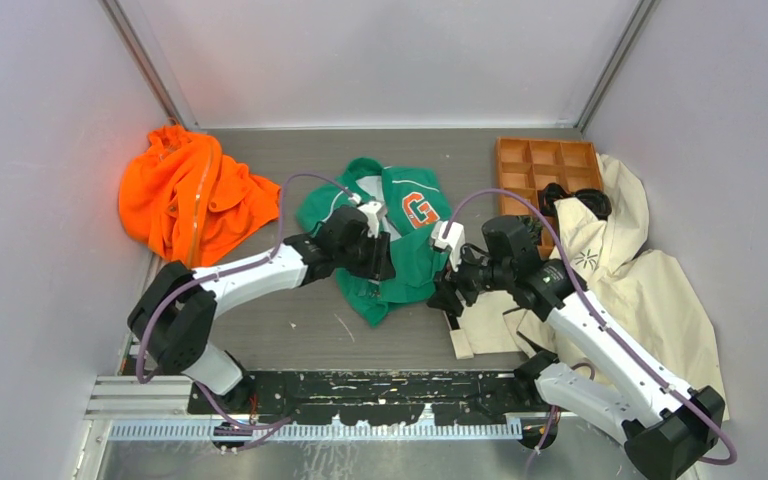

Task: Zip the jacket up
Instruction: Pick up the jacket from the center of the board, then adjust the zipper on the jacket.

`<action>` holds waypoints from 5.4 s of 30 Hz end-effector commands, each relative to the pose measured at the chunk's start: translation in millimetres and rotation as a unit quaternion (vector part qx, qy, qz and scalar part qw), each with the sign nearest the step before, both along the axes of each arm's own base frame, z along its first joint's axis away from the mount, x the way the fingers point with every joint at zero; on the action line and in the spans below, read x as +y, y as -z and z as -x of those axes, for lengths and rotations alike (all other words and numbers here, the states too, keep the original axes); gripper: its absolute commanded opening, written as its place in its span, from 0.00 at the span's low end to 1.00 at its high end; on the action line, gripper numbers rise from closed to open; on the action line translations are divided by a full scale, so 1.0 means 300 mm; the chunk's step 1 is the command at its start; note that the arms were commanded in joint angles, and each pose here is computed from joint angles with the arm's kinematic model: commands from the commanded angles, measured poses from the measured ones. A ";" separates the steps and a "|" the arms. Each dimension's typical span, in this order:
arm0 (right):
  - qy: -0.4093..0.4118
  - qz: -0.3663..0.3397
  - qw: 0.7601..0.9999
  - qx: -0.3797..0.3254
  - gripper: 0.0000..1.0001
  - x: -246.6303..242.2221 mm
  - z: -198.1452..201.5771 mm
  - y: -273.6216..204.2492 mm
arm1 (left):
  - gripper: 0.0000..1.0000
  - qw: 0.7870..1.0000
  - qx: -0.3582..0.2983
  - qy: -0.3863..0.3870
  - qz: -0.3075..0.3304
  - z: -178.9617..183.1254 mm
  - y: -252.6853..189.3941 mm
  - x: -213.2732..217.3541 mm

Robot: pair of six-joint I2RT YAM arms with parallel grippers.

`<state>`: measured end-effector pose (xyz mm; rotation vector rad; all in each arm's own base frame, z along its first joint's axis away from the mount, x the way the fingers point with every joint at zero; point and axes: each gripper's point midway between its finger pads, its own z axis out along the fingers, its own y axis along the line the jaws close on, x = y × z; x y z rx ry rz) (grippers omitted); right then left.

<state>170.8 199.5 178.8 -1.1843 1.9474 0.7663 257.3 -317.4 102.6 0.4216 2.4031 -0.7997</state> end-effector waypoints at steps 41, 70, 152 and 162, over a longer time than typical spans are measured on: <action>0.053 -0.134 0.977 0.156 0.95 0.065 -0.251 -0.016 | 0.00 0.939 -0.108 0.071 0.319 0.033 -0.454 -0.230; -0.022 -0.172 0.966 0.191 0.01 0.066 -0.176 -0.046 | 0.52 0.933 -0.246 0.124 0.231 0.092 -0.392 -0.072; -0.072 -0.175 0.966 0.178 0.01 0.049 -0.140 -0.069 | 0.55 0.878 -0.371 0.209 0.217 0.168 -0.256 -0.163; -0.078 -0.171 0.966 0.178 0.01 0.046 -0.135 -0.065 | 0.53 0.860 -0.429 0.182 0.207 0.117 -0.269 -0.190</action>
